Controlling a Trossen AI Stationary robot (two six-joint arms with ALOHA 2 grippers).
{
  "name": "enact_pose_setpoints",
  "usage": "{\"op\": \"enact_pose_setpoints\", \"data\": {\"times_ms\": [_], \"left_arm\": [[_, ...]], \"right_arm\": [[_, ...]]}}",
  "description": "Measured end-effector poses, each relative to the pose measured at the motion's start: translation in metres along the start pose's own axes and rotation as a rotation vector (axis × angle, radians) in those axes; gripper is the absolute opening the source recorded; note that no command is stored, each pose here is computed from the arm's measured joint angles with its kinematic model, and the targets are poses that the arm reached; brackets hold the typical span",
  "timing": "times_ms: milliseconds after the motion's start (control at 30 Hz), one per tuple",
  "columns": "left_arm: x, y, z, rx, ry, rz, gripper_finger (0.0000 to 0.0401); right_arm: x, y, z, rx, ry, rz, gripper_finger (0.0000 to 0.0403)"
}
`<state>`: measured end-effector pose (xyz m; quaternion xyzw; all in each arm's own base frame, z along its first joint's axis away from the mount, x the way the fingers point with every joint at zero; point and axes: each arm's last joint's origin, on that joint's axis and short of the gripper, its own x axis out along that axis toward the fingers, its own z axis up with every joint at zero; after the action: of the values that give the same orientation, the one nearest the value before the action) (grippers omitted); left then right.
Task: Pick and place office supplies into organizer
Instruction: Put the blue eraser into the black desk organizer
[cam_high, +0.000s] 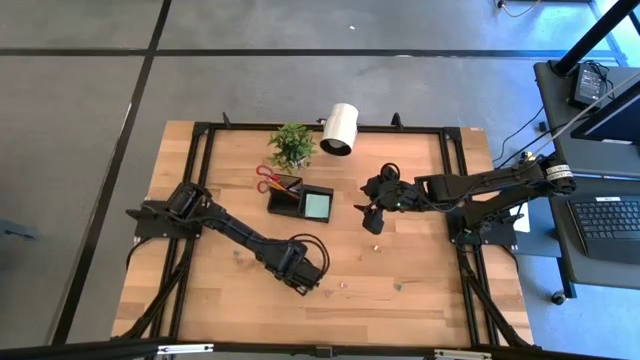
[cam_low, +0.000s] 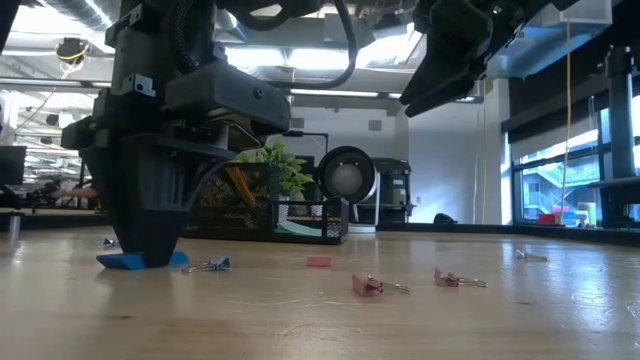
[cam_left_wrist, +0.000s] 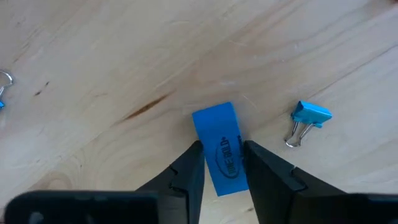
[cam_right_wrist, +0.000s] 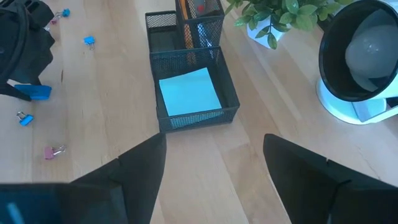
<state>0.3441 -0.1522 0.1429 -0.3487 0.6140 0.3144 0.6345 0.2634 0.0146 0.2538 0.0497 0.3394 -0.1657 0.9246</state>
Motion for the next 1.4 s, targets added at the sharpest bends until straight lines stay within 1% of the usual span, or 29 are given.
{"op": "enact_pose_setpoints", "data": {"times_ms": [167, 333, 400, 433, 533, 600, 667, 733, 833, 933, 1033, 1133, 1267, 1400], "left_arm": [[0.0, 0.0, 0.0, 0.021, -0.002, 0.001, 0.0087], [-0.003, 0.001, 0.001, 0.087, 0.0, -0.005, 0.0077], [-0.009, 0.003, 0.002, 0.111, 0.004, -0.013, 0.0076], [-0.016, 0.006, 0.003, 0.124, 0.003, -0.012, 0.0076], [-0.041, 0.012, 0.008, 0.167, -0.039, -0.055, 0.0075], [-0.059, 0.02, 0.012, 0.192, -0.086, -0.061, 0.0075], [-0.081, 0.029, 0.016, 0.231, -0.144, -0.091, 0.0076], [-0.103, 0.04, 0.021, 0.285, -0.199, -0.102, 0.0076], [-0.127, 0.057, 0.029, 0.408, -0.253, -0.108, 0.0076], [-0.143, 0.073, 0.036, 0.542, -0.278, -0.074, 0.0076], [-0.148, 0.085, 0.047, 0.628, -0.315, 0.011, 0.0077], [-0.149, 0.091, 0.057, 0.707, -0.364, 0.095, 0.0077], [-0.142, 0.09, 0.066, 0.803, -0.382, 0.171, 0.0077], [-0.124, 0.093, 0.068, 0.892, -0.403, 0.221, 0.0077]], "right_arm": [[0.0, 0.0, 0.0, 0.0, 0.0, 0.0, 0.0272], [0.0, 0.0, 0.0, -0.004, 0.001, 0.0, 0.0272], [0.0, 0.0, 0.0, -0.004, 0.001, 0.0, 0.0272], [0.0, 0.0, 0.0, -0.005, 0.001, -0.001, 0.0272], [0.0, 0.0, 0.0, -0.004, 0.0, -0.002, 0.0272], [0.0, 0.0, 0.0, -0.003, -0.001, -0.002, 0.0272], [0.0, 0.0, 0.0, -0.001, -0.001, -0.002, 0.0272], [0.0, 0.0, 0.0, 0.0, -0.003, -0.002, 0.0272], [0.0, 0.0, 0.001, 0.002, -0.007, -0.001, 0.0272], [0.0, 0.0, 0.001, 0.002, -0.008, -0.001, 0.0272], [0.0, 0.0, 0.002, 0.01, -0.017, 0.001, 0.0272], [0.0, 0.0, 0.004, 0.021, -0.039, 0.004, 0.0272], [0.001, -0.003, 0.007, 0.039, -0.062, 0.0, 0.0272], [0.002, -0.007, 0.01, 0.056, -0.076, -0.008, 0.0272]]}}
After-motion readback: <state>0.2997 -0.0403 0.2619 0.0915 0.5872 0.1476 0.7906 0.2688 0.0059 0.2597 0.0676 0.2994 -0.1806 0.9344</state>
